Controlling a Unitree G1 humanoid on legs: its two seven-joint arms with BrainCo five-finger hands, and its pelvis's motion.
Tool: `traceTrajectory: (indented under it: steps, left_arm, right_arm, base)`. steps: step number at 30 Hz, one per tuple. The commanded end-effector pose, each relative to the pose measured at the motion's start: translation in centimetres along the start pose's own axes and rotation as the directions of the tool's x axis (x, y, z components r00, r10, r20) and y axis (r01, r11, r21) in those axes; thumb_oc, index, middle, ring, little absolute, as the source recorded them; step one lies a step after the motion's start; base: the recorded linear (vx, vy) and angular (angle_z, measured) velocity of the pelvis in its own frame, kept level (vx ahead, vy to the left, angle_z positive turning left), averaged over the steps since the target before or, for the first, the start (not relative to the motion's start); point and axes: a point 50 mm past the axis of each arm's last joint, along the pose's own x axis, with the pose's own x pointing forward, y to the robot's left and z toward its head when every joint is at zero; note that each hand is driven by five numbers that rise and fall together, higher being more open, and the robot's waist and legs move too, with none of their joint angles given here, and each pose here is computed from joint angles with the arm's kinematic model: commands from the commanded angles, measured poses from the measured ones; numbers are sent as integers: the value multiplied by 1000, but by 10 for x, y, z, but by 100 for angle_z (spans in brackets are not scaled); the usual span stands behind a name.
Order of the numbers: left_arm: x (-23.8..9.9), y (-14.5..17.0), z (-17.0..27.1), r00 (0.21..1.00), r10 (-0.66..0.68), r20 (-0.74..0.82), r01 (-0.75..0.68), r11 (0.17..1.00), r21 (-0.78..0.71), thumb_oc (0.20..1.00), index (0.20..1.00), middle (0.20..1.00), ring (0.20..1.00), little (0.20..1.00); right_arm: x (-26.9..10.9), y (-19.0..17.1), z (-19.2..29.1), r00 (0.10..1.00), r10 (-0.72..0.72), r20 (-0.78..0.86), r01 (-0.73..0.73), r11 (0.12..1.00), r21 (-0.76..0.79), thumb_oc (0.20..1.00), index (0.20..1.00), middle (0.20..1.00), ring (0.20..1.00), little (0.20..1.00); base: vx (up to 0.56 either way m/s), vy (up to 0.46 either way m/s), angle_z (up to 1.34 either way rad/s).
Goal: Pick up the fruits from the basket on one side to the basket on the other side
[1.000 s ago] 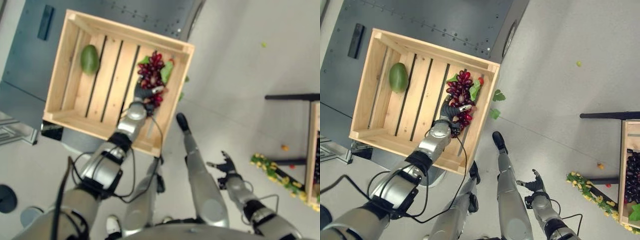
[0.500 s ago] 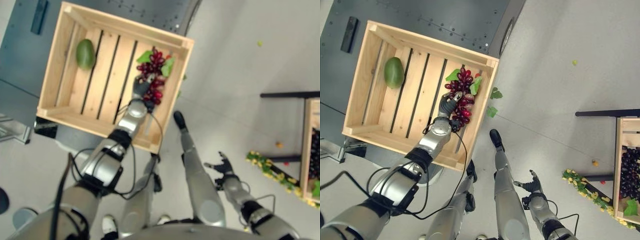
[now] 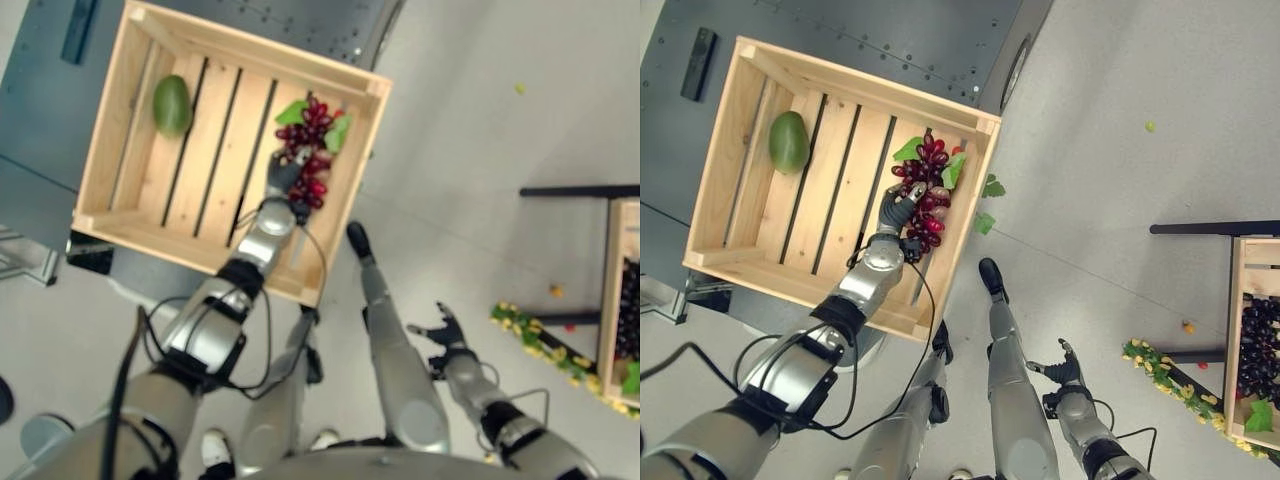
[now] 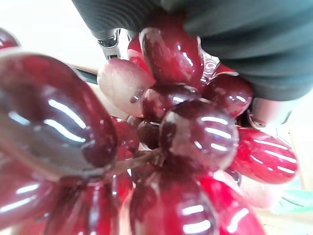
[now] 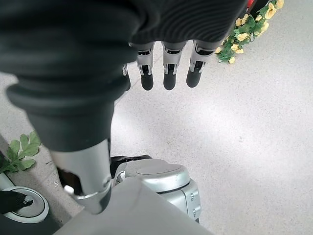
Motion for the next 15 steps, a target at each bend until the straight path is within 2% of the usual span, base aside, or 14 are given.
traceTrajectory:
  steps: [1, 5, 9, 15]
  left_arm:
    - [-7, -35, -6, 984, -162, -74, 156, 984, -82, 200, 200, 200, 200, 200]
    - [-10, -30, 0, 986, -165, -20, 160, 976, -146, 200, 200, 200, 200, 200]
    - [-19, -16, -2, 991, -133, 23, 135, 952, -276, 200, 200, 200, 200, 200]
    - [-35, 4, -12, 990, -132, 55, 143, 933, -331, 200, 200, 200, 200, 200]
  right_arm:
    - [1, -12, -3, 1000, -30, 6, 30, 999, -17, 1000, 1000, 1000, 1000, 1000]
    - [-2, -13, -6, 1000, -29, 11, 29, 1000, -11, 1000, 1000, 1000, 1000, 1000]
    - [-3, -14, -5, 999, -34, 26, 34, 999, 12, 1000, 1000, 1000, 1000, 1000]
    - [-5, -15, -5, 999, -36, 28, 35, 999, 31, 1000, 1000, 1000, 1000, 1000]
  base:
    - [0, 0, 0]
    - [0, 0, 0]
    - [-5, -8, -2]
    - [-5, -4, -1]
